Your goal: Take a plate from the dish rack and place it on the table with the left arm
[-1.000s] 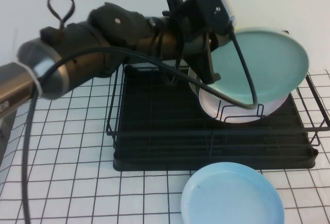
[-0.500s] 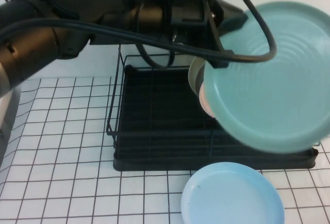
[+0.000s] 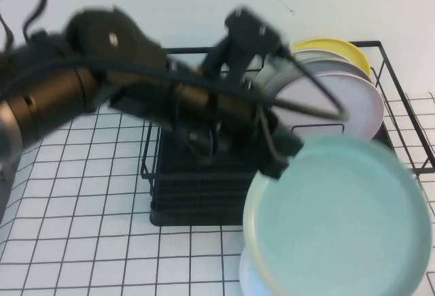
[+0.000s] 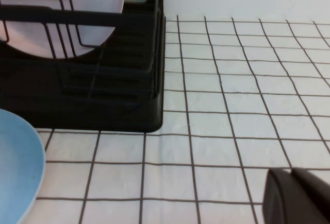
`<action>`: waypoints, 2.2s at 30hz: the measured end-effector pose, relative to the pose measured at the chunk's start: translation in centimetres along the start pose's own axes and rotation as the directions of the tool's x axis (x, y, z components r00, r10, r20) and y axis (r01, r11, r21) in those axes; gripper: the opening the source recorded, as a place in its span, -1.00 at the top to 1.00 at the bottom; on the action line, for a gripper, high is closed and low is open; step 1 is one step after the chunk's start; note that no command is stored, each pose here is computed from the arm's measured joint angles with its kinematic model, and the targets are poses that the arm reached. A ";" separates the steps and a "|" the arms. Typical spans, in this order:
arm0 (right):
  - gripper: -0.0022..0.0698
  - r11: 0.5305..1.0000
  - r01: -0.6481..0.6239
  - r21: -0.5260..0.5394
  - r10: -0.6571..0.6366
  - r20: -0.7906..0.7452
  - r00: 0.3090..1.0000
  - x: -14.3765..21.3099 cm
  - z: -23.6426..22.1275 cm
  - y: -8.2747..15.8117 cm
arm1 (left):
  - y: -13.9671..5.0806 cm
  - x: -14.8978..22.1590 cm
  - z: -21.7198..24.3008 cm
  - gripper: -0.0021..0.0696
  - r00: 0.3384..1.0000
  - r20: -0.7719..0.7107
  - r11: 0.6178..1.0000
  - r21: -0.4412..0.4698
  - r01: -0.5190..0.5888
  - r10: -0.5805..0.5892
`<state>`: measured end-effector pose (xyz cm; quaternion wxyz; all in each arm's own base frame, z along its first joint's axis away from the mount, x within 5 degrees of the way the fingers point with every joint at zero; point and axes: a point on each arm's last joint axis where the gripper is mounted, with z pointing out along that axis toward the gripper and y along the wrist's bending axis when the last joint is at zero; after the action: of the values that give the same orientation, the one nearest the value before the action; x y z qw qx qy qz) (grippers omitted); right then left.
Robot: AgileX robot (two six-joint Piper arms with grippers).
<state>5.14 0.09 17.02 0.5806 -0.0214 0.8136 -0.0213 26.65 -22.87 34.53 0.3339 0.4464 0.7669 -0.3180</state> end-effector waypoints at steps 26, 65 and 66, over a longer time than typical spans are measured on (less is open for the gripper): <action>0.95 1.000 0.000 0.000 0.000 0.000 1.000 0.0 0.0 0.0 | 1.8 11.0 7.3 0.93 0.922 -0.009 0.900 -0.222 0.376 -0.387; 0.95 1.000 0.000 0.000 0.000 0.000 1.000 0.0 0.0 0.0 | -0.1 7.0 2.4 0.94 0.977 0.167 0.936 -0.302 0.178 -0.132; 0.95 1.000 0.000 0.000 0.000 0.000 1.000 0.0 0.0 0.0 | -0.2 6.9 2.2 0.94 0.975 0.176 0.936 -0.301 0.181 -0.132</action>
<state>5.14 0.09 17.02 0.5806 -0.0214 0.8136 -0.0213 24.38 -21.40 27.86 0.4325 0.2991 0.8128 -0.2505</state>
